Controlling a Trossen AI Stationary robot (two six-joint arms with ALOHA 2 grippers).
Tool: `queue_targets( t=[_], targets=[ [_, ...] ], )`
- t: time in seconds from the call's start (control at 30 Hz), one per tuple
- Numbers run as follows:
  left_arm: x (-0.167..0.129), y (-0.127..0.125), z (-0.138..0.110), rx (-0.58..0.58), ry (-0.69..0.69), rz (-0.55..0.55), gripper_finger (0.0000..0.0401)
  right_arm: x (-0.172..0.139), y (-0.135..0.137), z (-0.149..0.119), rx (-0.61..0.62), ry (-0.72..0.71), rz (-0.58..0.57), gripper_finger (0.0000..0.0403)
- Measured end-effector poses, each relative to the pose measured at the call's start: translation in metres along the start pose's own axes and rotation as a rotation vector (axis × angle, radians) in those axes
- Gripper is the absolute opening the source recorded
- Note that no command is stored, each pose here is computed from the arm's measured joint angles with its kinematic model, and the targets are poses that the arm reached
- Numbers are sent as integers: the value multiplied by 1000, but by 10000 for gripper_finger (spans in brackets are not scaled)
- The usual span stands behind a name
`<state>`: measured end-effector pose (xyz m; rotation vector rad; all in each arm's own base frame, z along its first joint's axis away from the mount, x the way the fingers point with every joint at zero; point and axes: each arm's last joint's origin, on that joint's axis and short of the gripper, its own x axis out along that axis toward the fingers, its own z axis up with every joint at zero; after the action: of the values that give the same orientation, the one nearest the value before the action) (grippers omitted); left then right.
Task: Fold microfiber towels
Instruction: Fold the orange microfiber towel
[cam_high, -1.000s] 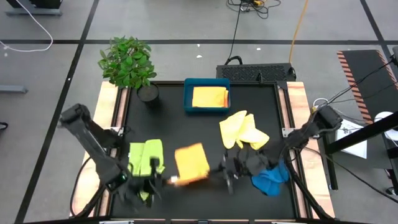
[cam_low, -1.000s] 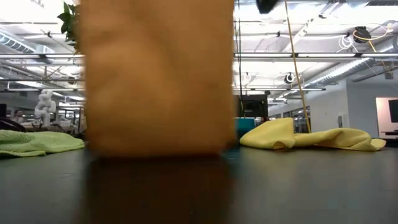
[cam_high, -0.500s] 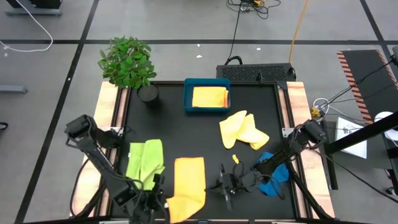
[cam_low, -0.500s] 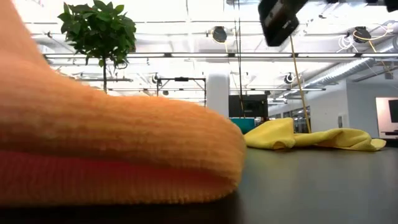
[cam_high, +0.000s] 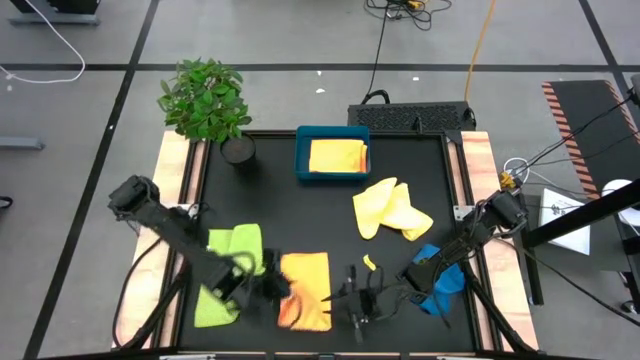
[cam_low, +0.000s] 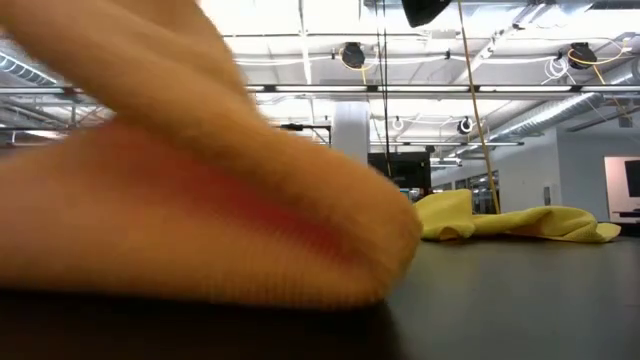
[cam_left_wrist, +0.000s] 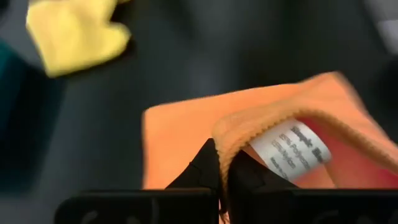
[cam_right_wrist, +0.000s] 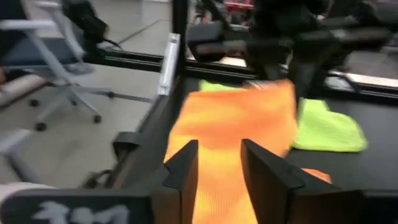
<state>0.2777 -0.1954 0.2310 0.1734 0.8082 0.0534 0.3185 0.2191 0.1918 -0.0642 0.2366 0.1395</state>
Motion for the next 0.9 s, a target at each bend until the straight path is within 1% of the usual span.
queue_targets(
  t=[0.07, 0.17, 0.3, 0.4, 0.5, 0.6, 0.73, 0.83, 0.9],
  targets=[
    [12, 21, 3, -42, 79, -23, 5, 0, -1, 0, -9, -1, -17, 129],
    [29, 44, -1, -119, 178, -100, 5, 0, -3, -1, -14, 4, -55, 139],
    [41, 56, -14, -160, 274, -176, 5, 0, -3, -4, -28, 22, -71, 141],
    [45, 61, -23, -178, 316, -185, 5, 1, -6, -5, -37, 36, -78, 141],
    [46, 61, -23, -183, 307, -188, 5, 3, -10, -7, -45, 61, -76, 142],
    [47, 59, -19, -157, 265, -216, 5, 11, -11, -12, -31, 71, -35, 142],
    [50, 65, -14, -136, 226, -256, 5, 35, -5, -18, -55, 98, -9, 142],
    [52, 71, -13, -147, 225, -249, 5, 55, 1, -20, -95, 140, -20, 142],
    [53, 73, -12, -153, 226, -249, 5, 67, 3, -21, -122, 164, -48, 142]
  ],
)
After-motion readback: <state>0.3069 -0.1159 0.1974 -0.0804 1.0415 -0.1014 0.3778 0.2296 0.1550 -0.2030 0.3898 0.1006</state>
